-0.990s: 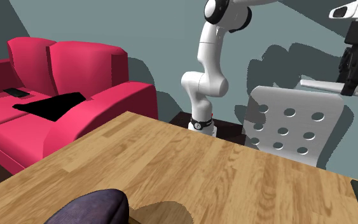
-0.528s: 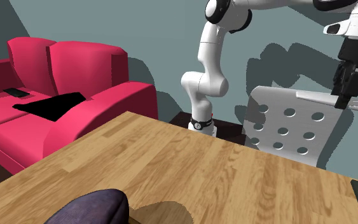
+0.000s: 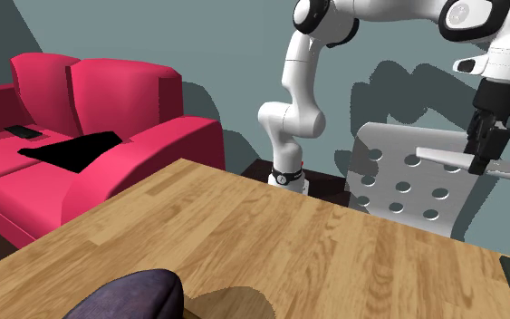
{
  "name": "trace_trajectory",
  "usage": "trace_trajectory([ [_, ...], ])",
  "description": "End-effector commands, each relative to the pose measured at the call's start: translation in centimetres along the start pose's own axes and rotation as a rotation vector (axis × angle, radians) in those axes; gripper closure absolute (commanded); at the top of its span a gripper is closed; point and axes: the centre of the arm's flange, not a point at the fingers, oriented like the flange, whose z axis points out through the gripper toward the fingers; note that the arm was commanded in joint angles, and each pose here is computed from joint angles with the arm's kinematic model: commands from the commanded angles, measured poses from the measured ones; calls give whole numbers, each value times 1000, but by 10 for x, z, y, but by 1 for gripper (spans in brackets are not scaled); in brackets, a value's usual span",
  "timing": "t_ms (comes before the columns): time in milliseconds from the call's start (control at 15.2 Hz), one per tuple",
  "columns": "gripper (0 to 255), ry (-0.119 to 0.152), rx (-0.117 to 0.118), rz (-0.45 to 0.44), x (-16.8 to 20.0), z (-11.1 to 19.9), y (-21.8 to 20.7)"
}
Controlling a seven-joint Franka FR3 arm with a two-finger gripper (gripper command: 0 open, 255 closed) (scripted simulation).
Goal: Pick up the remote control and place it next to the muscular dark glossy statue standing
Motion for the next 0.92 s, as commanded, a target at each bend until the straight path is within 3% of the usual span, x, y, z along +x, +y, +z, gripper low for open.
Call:
trace_trajectory([
  [0,255,0,0,0,0,11,1],
  [858,255,0,0,0,1,79,0],
])
